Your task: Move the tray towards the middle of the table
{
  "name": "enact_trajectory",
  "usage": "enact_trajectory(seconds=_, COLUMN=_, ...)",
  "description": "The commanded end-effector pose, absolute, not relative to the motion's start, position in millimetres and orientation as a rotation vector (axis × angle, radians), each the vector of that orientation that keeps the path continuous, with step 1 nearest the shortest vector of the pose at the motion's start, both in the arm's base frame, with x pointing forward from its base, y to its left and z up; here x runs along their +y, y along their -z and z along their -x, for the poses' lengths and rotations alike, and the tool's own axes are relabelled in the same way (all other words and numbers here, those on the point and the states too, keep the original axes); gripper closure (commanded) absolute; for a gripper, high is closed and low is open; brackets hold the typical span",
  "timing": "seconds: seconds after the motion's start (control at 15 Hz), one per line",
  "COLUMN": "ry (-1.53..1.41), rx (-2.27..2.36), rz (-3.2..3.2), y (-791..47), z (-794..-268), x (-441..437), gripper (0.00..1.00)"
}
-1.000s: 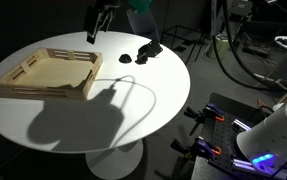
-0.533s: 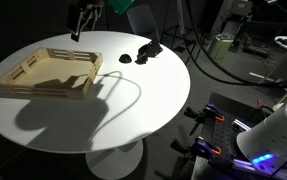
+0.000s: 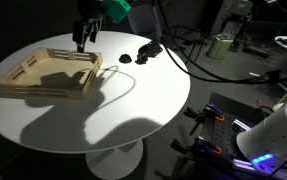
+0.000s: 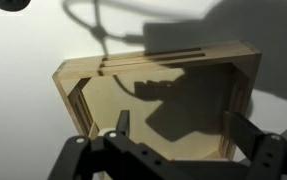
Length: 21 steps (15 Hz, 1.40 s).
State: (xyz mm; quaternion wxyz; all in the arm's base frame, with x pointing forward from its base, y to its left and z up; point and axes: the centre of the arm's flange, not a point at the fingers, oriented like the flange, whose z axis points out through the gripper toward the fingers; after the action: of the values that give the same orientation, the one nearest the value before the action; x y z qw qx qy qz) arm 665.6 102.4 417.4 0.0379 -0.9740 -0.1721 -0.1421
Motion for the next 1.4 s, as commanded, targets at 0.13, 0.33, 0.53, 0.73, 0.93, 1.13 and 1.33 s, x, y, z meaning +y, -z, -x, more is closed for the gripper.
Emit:
enact_trajectory(seconds=0.13, ry=0.341, rx=-0.595, rz=2.982, y=-403.4, z=-691.1, x=96.9, gripper=0.00)
enact_trajectory(seconds=0.33, ry=0.320, rx=-0.641, rz=2.991, y=-387.2, z=-697.4, x=99.9, gripper=0.00)
enact_trajectory(seconds=0.53, ry=0.307, rx=-0.678, rz=2.997, y=-370.5, z=-705.1, x=101.1, gripper=0.00)
enact_trajectory(seconds=0.73, ry=0.301, rx=-0.724, rz=2.997, y=-357.3, z=-712.0, x=100.3, gripper=0.00)
enact_trajectory(seconds=0.93, ry=0.308, rx=-0.787, rz=2.993, y=-348.0, z=-717.8, x=98.3, gripper=0.00)
enact_trajectory(seconds=1.13, ry=0.307, rx=-0.831, rz=2.985, y=-341.1, z=-722.2, x=96.1, gripper=0.00)
enact_trajectory(seconds=1.33, ry=0.304, rx=-0.866, rz=2.969, y=-335.2, z=-725.1, x=94.6, gripper=0.00)
